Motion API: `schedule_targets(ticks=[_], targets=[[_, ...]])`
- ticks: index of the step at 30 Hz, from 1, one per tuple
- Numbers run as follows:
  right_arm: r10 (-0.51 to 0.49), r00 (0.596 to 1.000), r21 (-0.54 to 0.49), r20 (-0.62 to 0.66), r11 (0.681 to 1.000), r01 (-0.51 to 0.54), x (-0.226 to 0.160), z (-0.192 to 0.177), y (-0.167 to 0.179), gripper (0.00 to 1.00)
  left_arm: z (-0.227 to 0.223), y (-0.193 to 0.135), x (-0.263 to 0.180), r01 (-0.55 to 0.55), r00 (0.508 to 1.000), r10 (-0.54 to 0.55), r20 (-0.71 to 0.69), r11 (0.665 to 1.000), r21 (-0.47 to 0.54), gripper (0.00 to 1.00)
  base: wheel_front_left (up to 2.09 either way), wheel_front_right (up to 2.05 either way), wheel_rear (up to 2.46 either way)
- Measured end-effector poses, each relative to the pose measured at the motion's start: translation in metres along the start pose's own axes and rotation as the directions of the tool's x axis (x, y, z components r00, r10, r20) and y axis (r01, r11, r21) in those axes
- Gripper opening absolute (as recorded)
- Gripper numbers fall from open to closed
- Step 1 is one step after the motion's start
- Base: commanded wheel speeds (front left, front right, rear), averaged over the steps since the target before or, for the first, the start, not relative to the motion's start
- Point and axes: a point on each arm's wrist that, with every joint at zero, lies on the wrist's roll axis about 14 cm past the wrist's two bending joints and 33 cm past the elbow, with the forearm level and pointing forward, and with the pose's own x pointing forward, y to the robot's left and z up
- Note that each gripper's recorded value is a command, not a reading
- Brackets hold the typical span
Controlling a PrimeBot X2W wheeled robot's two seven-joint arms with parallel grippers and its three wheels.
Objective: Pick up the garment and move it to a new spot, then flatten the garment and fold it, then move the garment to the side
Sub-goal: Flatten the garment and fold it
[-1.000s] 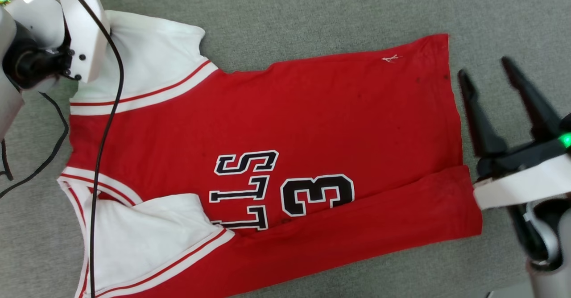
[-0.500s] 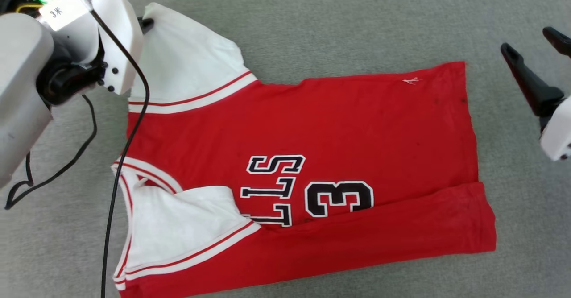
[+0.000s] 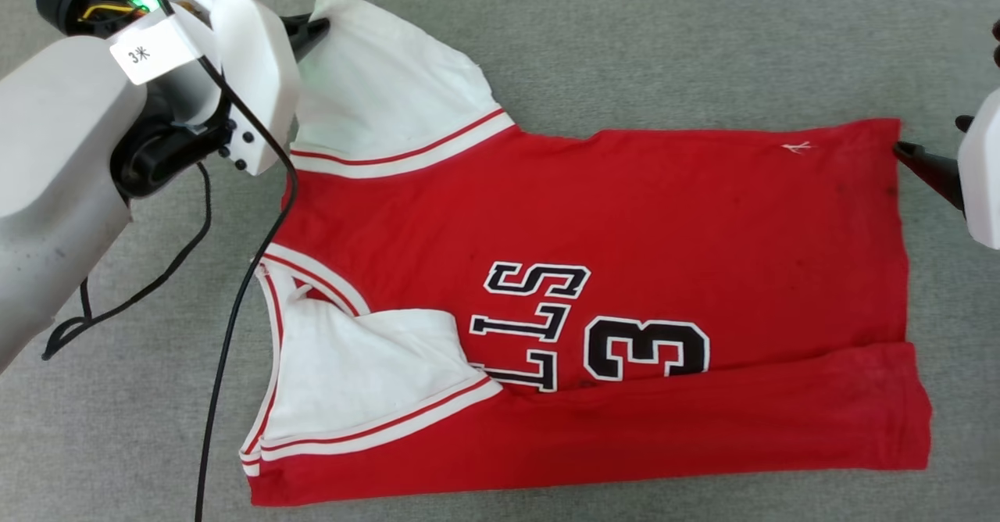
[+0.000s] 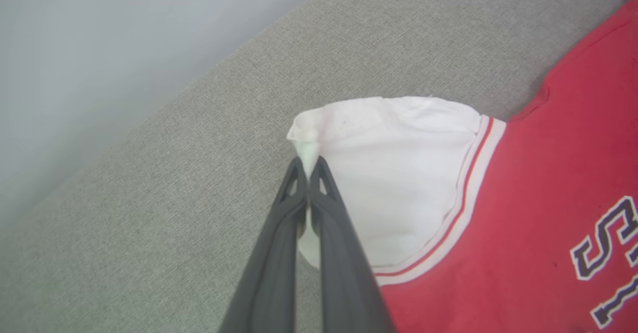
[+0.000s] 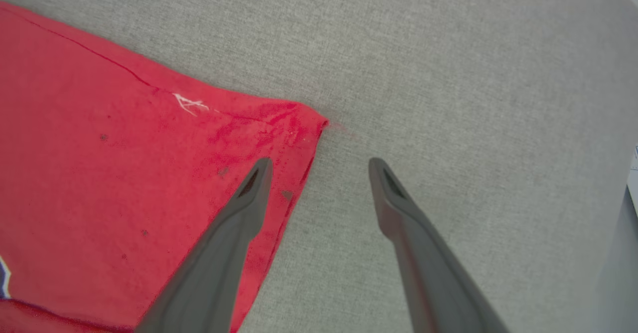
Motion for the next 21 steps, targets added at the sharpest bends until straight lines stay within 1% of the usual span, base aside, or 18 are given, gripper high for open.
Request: schedule_targets(ticks=[3, 9, 15, 16, 17, 21], targets=[[0.015, 0.999, 0.0, -0.041, 1.0, -0.015, 0.017, -0.002, 0.006, 1.0, -0.004, 0.001, 0.001, 0.001, 1.0, -0.001, 0.004, 1.0, 0.0, 0.0, 0.0, 0.0, 0.0], [0.035, 0.991, 0.02, -0.129, 0.999, -0.033, 0.053, -0.023, 0.016, 1.0, -0.005, 0.003, 0.004, 0.0, 1.0, 0.0, 0.025, 1.0, 0.0, 0.0, 0.0, 0.0, 0.0], [0.049, 0.985, 0.02, -0.165, 0.999, -0.046, 0.068, -0.036, 0.021, 1.0, -0.011, 0.009, 0.004, -0.013, 1.0, 0.013, 0.026, 1.0, -0.004, 0.0, 0.0, 0.0, 0.0], [0.047, 0.985, 0.019, -0.163, 0.999, -0.045, 0.069, -0.038, 0.02, 0.7, -0.012, 0.01, 0.004, -0.017, 1.0, 0.017, 0.026, 1.0, -0.005, 0.0, 0.0, 0.0, 0.0], [0.049, 0.986, 0.021, -0.16, 0.999, -0.046, 0.069, -0.038, 0.02, 0.0, -0.013, 0.011, 0.003, -0.02, 0.999, 0.02, 0.025, 1.0, -0.007, 0.0, 0.0, 0.0, 0.0], [0.044, 0.995, 0.025, -0.092, 0.999, -0.042, 0.066, -0.03, 0.019, 0.0, -0.013, 0.011, 0.001, -0.026, 0.999, 0.026, 0.031, 1.0, -0.01, 0.0, 0.0, 0.0, 0.0]])
